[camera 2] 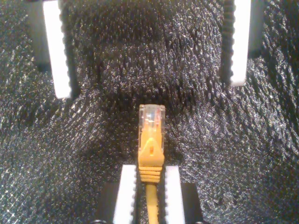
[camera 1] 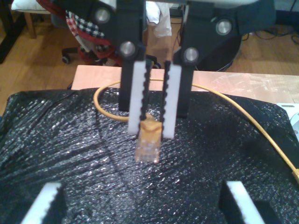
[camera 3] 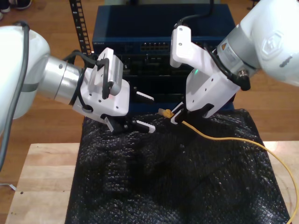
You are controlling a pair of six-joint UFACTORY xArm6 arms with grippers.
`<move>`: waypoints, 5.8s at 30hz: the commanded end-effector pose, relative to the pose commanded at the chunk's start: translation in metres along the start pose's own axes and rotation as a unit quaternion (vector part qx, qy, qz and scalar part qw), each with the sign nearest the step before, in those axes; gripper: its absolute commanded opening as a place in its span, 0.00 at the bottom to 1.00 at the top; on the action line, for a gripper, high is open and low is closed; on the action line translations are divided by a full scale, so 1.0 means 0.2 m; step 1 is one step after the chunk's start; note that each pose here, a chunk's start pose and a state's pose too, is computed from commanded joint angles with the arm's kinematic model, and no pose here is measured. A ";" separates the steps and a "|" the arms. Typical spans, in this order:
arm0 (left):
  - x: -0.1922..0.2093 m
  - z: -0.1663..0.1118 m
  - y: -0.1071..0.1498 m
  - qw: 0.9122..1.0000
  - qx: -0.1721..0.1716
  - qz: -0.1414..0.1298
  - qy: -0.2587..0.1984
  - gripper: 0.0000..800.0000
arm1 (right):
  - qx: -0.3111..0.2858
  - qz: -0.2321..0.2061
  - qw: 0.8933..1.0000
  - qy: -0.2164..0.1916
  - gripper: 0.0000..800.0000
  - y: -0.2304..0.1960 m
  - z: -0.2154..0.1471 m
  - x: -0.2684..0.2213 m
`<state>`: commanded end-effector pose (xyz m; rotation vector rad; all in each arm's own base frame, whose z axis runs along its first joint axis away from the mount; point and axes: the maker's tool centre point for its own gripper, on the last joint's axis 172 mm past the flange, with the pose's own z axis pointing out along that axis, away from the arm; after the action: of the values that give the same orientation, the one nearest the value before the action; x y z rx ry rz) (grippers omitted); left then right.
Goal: Grab the cable and plug it in
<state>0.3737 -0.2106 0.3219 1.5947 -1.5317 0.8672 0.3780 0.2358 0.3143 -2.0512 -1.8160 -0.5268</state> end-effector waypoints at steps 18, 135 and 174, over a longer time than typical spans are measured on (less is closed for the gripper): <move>0.03 0.01 0.05 1.000 -0.018 0.020 0.008 0.84 | 0.013 -0.009 1.000 -0.001 0.01 -0.04 0.05 0.04; 0.20 -0.38 0.23 0.931 -0.184 -0.194 0.250 0.01 | -0.156 -0.236 0.956 0.078 0.98 -0.11 -0.47 0.48; 0.24 -0.59 0.24 0.863 -0.263 -0.243 0.357 0.01 | -0.229 -0.357 0.896 0.131 0.98 -0.33 -0.34 0.77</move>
<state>0.3312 -0.1327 0.4246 1.0006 -0.6908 0.5757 0.3264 0.3433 0.4512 -1.3614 -2.3975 -1.4694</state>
